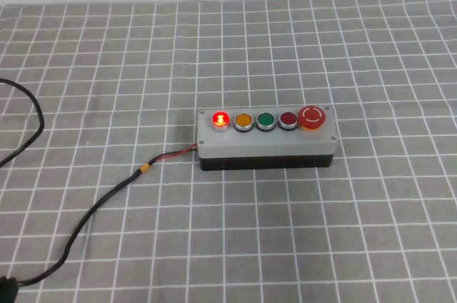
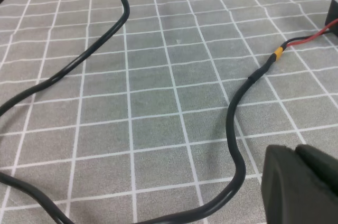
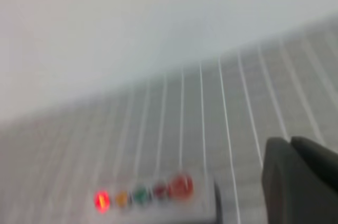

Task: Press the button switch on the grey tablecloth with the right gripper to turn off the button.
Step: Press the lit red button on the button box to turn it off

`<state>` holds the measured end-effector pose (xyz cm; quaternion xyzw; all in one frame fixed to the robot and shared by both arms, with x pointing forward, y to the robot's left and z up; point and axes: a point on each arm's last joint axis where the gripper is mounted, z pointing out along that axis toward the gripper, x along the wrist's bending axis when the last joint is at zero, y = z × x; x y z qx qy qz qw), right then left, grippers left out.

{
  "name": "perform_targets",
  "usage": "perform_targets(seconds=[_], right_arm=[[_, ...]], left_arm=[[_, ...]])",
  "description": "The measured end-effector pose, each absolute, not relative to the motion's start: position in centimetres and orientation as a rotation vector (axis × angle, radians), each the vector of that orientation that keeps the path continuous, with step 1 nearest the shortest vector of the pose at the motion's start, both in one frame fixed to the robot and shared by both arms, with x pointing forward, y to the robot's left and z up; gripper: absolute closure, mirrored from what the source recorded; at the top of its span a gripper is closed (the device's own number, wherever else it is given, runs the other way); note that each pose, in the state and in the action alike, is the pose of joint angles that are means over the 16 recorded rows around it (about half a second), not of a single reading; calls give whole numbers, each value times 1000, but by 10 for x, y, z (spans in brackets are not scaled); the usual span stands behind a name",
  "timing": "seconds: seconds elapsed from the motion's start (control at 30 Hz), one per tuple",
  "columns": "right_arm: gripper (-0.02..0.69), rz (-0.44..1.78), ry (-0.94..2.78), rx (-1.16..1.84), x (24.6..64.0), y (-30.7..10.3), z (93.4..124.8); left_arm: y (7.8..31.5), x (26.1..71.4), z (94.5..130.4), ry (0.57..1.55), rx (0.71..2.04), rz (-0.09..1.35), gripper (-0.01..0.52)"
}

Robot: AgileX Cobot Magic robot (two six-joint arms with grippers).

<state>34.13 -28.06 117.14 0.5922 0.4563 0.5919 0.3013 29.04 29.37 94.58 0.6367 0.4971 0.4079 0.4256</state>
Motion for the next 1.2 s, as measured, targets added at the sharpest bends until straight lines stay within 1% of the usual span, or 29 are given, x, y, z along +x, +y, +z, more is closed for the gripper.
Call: perform_targets(seconds=[0.17,0.3,0.57,0.8,0.97,1.2], right_arm=[[681,1524,1402,1720,381,-267,1169],[681,1561,1539,1746,408,-255,1165],[681,1748,1783,1685,454,-229,1153],[681,1846,2058,1505,496,-200,1145],[681,1750,2286,1393,523,-169,1140],[681,1392,2528,1284,550,-117,1132]], left_arm=[[294,290,946,1243,1592,1020,517],[294,290,946,1243,1592,1020,517],[294,290,946,1243,1592,1020,517],[294,290,946,1243,1592,1020,517],[294,290,946,1243,1592,1020,517],[294,290,946,1243,1592,1020,517]])
